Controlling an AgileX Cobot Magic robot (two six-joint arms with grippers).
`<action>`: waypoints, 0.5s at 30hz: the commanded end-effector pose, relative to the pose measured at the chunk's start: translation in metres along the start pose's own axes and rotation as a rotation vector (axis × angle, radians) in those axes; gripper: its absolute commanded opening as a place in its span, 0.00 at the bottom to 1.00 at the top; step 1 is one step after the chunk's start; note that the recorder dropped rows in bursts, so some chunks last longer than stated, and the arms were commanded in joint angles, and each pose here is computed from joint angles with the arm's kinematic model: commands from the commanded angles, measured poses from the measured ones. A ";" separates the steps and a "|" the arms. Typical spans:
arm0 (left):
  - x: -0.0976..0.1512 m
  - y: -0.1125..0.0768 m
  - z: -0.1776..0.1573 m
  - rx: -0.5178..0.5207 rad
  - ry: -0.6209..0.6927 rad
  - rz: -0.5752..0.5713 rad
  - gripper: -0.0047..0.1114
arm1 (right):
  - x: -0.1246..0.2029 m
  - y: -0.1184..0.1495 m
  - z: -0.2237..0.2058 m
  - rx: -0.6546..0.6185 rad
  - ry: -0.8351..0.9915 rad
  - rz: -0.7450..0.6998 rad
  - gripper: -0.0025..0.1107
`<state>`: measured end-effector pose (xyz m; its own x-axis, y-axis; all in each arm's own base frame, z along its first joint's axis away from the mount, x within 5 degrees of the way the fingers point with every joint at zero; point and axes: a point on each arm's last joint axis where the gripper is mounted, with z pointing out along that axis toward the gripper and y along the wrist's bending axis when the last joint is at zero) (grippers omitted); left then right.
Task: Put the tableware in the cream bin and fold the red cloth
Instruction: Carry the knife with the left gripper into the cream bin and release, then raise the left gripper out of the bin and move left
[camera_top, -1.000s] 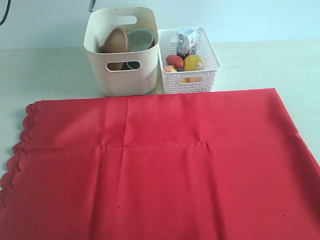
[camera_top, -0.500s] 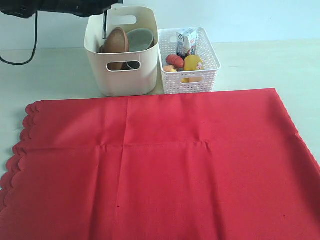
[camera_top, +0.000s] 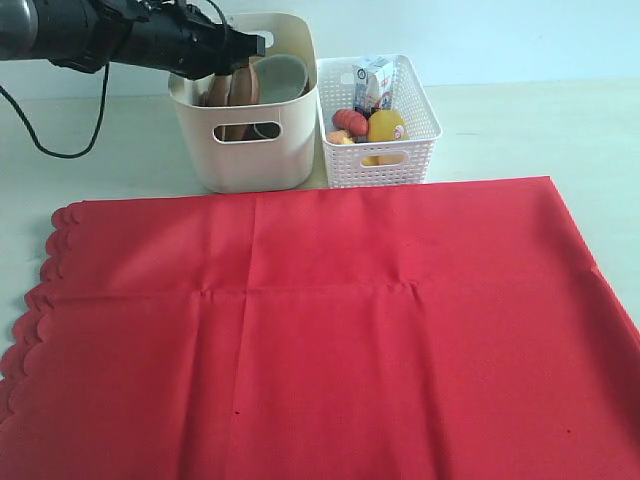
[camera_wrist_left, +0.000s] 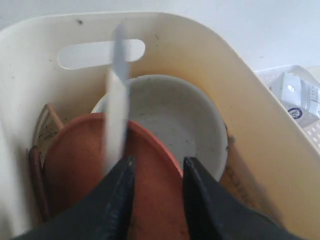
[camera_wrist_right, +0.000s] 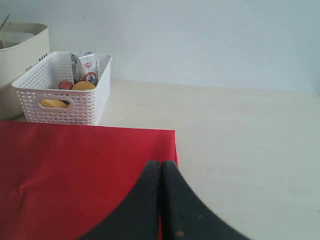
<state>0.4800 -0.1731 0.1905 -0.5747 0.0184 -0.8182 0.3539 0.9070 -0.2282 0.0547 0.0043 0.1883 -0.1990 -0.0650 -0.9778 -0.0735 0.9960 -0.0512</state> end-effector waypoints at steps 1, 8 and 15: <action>-0.003 -0.004 -0.002 0.021 0.002 0.001 0.43 | 0.001 0.000 0.000 0.007 -0.010 0.003 0.02; -0.025 -0.016 -0.026 0.070 -0.023 0.036 0.42 | 0.000 0.000 0.000 0.008 -0.013 0.001 0.02; -0.050 -0.032 -0.067 0.164 -0.013 0.113 0.42 | 0.000 0.000 0.000 0.007 -0.011 0.004 0.02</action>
<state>0.4585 -0.1757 0.2514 -0.5337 0.0667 -0.8430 0.4732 0.8497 -0.2324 0.0547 0.0043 0.1883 -0.1990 -0.0650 -0.9778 -0.0735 0.9960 -0.0512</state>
